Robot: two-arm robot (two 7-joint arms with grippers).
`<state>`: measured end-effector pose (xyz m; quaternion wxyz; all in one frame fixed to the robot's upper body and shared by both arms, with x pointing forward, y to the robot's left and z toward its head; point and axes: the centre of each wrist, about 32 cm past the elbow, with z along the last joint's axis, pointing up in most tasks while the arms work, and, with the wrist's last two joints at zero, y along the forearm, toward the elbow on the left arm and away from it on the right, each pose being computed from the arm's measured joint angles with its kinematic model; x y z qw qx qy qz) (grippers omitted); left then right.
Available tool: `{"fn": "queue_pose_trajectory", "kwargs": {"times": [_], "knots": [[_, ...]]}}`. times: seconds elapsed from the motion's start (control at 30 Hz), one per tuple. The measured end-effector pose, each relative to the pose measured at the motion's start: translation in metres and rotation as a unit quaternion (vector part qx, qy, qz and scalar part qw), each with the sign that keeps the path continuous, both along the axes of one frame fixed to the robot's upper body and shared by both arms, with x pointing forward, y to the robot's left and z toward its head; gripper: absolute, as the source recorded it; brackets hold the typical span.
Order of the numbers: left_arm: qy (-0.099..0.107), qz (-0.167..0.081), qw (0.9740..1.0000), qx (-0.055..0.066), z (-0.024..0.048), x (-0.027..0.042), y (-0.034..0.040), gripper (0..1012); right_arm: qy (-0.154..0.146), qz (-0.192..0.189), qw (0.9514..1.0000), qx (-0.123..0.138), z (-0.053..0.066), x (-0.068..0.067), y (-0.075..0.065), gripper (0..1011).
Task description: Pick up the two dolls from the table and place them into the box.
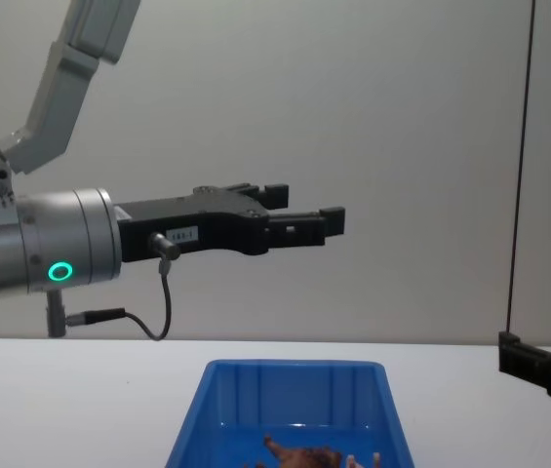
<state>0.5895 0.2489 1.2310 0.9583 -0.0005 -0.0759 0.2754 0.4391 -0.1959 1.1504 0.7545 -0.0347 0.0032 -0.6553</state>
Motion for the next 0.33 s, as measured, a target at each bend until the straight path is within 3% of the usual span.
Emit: {"fn": "queue_pose_trajectory", "kwargs": {"times": [0.07,0.33], "knots": [[0.0,0.0,1.0,0.0,0.0,0.0001,-0.0001,1000,0.0,0.0,1.0,0.0,0.0,0.0,0.0,1001],[0.0,0.0,1.0,0.0,0.0001,0.0002,-0.0001,1002,0.0,0.0,1.0,0.0,0.0,0.0,0.0,1001]]}}
